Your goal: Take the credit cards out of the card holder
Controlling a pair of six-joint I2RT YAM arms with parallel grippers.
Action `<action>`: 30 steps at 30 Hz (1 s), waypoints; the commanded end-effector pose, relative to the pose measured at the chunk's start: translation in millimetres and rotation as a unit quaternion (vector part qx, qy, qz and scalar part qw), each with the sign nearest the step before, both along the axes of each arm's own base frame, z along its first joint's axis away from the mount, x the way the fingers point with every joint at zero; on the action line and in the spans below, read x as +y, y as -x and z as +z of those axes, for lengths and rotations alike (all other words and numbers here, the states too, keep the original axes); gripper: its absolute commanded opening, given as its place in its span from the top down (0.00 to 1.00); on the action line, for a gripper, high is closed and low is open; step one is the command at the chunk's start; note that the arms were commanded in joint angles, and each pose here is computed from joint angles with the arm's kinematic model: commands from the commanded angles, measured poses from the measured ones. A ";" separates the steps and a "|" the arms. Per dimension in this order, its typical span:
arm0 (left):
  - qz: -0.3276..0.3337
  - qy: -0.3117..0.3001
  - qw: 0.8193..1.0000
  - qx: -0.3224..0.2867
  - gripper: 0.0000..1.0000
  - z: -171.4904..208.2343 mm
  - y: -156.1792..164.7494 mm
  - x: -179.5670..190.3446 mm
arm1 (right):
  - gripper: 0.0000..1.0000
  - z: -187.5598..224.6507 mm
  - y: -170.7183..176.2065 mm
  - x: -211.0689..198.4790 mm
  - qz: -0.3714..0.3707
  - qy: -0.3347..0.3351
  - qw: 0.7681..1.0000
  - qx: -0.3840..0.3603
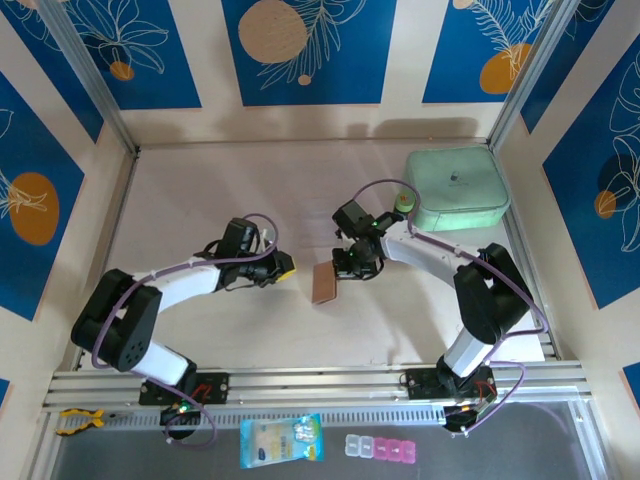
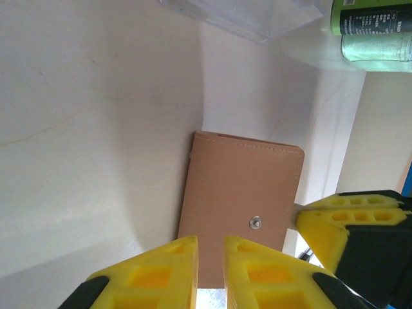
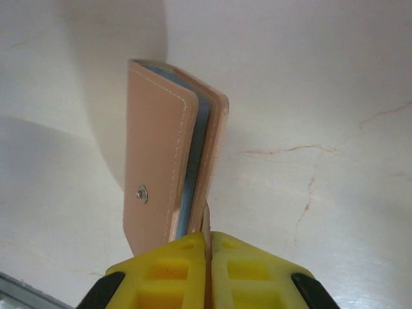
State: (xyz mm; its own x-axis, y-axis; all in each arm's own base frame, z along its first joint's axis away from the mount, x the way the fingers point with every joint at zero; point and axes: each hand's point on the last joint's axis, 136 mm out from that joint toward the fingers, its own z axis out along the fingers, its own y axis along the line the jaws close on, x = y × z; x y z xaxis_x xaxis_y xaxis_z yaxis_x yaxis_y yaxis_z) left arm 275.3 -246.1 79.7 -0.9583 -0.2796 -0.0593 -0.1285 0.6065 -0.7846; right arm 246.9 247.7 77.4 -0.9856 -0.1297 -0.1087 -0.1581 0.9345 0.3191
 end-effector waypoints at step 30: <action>-0.013 0.005 1.000 0.007 0.80 -10.3 6.4 15.5 | 0.94 38.3 0.1 42.2 0.085 0.005 0.996 -0.034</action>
